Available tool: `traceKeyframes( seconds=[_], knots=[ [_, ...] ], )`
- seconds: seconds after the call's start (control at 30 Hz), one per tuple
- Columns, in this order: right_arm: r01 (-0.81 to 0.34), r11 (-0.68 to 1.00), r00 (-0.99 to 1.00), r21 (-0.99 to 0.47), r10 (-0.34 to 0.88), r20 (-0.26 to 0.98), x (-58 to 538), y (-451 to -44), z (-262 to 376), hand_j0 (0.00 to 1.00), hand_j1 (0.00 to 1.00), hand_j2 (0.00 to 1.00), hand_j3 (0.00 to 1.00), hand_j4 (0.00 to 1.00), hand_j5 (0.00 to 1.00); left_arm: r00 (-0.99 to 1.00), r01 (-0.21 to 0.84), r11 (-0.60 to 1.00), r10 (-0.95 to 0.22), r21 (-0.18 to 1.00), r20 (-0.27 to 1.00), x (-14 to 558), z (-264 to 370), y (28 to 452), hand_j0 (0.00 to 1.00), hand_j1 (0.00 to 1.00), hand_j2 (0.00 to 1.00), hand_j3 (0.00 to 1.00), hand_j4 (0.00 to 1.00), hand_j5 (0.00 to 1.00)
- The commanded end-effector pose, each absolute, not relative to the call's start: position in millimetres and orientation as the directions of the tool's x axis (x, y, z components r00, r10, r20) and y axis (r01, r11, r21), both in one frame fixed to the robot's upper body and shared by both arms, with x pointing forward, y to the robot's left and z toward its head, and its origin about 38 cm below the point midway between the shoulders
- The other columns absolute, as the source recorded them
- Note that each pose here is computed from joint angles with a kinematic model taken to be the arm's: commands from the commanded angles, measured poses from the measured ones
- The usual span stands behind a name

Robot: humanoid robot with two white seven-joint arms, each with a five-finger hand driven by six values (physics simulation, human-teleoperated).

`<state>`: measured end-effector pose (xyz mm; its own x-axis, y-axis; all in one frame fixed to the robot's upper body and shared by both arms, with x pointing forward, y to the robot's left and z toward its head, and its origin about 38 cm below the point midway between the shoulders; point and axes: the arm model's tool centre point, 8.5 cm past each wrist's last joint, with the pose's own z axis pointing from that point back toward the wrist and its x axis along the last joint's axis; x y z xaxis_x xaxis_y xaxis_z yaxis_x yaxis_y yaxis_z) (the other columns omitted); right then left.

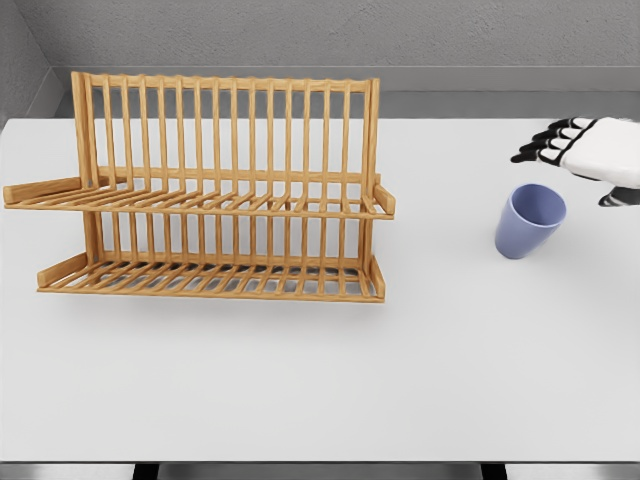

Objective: Right arm put cup on second shelf

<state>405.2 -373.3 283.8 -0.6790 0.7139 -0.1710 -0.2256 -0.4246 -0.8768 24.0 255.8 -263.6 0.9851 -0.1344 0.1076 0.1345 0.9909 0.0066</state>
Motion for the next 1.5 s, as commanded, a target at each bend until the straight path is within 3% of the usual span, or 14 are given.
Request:
traceKeyframes(
  seconds=[0.0, 0.23, 0.43, 1.33, 1.37, 1.47],
  knots=[
    [-0.259, -0.431, -0.694, -0.865, 0.705, -0.143, 404.8, -367.7, 268.8, 1.00, 1.00, 1.00, 1.00, 1.00, 1.00, 0.985, 0.134, 0.991, -0.134, 0.007, 0.110, 25.1, -263.5, 255.8, 1.00, 1.00, 1.00, 1.00, 1.00, 1.00],
    [-0.322, -0.414, -0.672, -0.852, 0.733, -0.103, 411.0, -377.7, 248.8, 1.00, 1.00, 1.00, 1.00, 1.00, 1.00, 0.985, 0.134, 0.991, -0.134, 0.006, 0.109, 24.1, -263.6, 255.8, 1.00, 1.00, 1.00, 1.00, 1.00, 1.00],
    [-0.323, -0.419, -0.698, -0.848, 0.711, -0.085, 418.3, -360.7, 240.6, 1.00, 1.00, 1.00, 1.00, 1.00, 1.00, 0.985, 0.134, 0.991, -0.134, 0.007, 0.110, 25.1, -263.5, 255.8, 1.00, 1.00, 1.00, 1.00, 1.00, 1.00],
    [-0.363, -0.408, -0.684, -0.838, 0.727, -0.058, 430.3, -358.0, 227.2, 1.00, 1.00, 1.00, 1.00, 1.00, 1.00, 0.985, 0.134, 0.991, -0.134, 0.007, 0.109, 24.9, -263.6, 255.8, 1.00, 1.00, 1.00, 1.00, 1.00, 1.00],
    [-0.363, -0.408, -0.684, -0.838, 0.727, -0.057, 430.3, -358.0, 227.2, 0.91, 0.91, 0.91, 0.91, 0.91, 0.91, 0.985, 0.134, 0.991, -0.134, 0.007, 0.109, 24.9, -263.6, 255.8, 1.00, 1.00, 1.00, 1.00, 1.00, 1.00],
    [-0.370, -0.412, -0.686, -0.833, 0.725, -0.054, 429.6, -357.2, 223.7, 0.89, 0.89, 0.89, 0.89, 0.89, 0.89, 0.985, 0.134, 0.991, -0.134, 0.007, 0.110, 25.1, -263.5, 255.8, 1.00, 1.00, 1.00, 1.00, 1.00, 1.00]
  ],
)
